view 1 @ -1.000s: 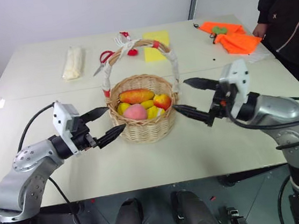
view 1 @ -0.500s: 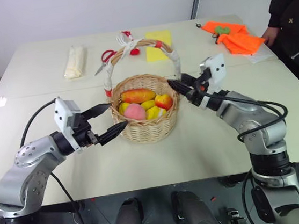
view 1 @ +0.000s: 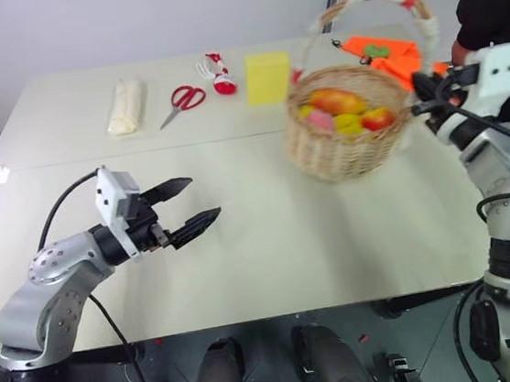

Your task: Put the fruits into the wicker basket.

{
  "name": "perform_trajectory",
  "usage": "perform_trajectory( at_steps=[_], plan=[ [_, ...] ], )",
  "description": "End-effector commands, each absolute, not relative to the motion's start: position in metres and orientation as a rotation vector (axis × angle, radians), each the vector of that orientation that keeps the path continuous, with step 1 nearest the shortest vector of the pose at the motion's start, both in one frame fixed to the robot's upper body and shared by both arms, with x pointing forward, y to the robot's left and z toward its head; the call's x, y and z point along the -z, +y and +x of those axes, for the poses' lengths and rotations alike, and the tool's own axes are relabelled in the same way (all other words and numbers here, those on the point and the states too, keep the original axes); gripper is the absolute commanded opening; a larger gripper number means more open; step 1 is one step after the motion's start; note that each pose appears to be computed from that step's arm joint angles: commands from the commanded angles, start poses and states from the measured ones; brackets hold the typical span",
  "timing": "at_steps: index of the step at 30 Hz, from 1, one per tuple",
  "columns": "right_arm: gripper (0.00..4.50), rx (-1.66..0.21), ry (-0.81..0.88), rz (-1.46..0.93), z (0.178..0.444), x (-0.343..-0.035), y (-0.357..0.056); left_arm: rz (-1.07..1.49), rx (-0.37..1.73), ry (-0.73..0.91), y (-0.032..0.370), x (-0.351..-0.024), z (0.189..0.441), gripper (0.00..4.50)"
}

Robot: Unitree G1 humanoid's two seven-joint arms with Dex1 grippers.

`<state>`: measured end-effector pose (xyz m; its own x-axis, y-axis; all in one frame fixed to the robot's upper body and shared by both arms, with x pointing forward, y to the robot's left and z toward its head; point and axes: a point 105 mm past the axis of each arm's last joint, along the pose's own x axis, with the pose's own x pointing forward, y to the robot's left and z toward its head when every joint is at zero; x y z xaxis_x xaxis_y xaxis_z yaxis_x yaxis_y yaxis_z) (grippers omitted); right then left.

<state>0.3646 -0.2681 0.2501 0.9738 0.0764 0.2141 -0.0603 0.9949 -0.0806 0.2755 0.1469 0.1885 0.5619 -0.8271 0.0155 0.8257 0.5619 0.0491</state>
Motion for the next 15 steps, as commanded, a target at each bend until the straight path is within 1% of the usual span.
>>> perform_trajectory(
  at_steps=[1,3,6,8,10,12,15],
  plan=[
    [0.05,0.097,-0.259,-0.099,0.371,-0.26,-0.298,0.049,1.013,-0.083,0.136,-0.196,0.277,4.5],
    [0.05,0.134,-0.246,-0.074,0.376,-0.255,-0.306,0.047,1.021,-0.087,0.133,-0.197,0.278,4.5],
    [1.27,0.159,-0.262,-0.014,0.377,-0.255,-0.316,0.044,1.023,-0.101,0.13,-0.199,0.28,4.5],
    [2.27,0.159,-0.273,-0.026,0.375,-0.257,-0.317,0.044,1.02,-0.104,0.13,-0.2,0.281,4.5],
    [3.24,0.115,-0.292,-0.091,0.367,-0.261,-0.312,0.04,1.01,-0.105,0.133,-0.199,0.282,4.5],
    [3.24,0.059,-0.294,-0.191,0.357,-0.259,-0.307,0.038,0.996,-0.099,0.136,-0.197,0.283,4.5],
    [3.24,0.0,-0.3,-0.223,0.34,-0.254,-0.306,0.015,0.942,-0.091,0.144,-0.193,0.29,4.5]
  ],
)
